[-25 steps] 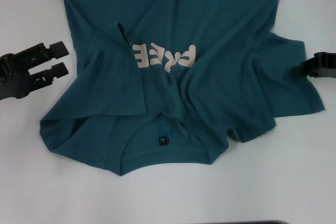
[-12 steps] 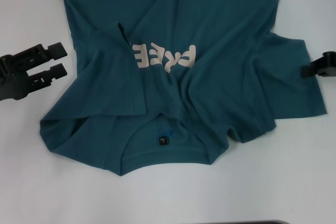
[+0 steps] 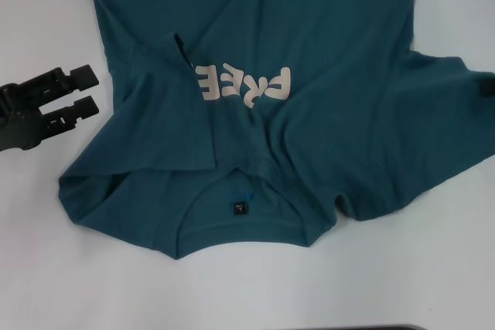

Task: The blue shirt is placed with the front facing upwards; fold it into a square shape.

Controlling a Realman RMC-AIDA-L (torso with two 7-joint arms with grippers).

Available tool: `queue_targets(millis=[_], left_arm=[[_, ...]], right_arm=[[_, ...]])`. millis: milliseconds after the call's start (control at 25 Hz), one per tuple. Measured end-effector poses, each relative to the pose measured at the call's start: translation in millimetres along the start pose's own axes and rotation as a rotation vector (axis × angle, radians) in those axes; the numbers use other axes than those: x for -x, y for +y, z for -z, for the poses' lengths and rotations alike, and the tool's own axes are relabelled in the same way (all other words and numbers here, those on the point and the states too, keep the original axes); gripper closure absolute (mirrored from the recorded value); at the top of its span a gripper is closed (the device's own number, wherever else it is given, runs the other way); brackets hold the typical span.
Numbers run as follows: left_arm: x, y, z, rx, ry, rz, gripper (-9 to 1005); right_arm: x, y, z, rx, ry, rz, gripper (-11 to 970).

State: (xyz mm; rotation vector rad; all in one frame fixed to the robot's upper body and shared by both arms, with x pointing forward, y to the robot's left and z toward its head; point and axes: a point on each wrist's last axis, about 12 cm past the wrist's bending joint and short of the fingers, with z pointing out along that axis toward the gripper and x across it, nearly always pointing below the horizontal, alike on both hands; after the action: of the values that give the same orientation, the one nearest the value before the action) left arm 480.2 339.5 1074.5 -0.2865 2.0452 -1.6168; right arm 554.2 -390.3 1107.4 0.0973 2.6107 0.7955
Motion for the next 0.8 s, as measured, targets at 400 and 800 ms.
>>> queue_targets(millis=[400, 800], left_arm=[[-1, 0.4, 1, 0.001, -0.001, 0.002, 215], [2, 2.0, 11, 0.012, -0.043, 0.018, 215]], right_arm=[[16, 14.1, 6, 0.019, -0.002, 0.042, 896], [13, 35.9, 1, 0.120, 0.103, 0.101, 871]])
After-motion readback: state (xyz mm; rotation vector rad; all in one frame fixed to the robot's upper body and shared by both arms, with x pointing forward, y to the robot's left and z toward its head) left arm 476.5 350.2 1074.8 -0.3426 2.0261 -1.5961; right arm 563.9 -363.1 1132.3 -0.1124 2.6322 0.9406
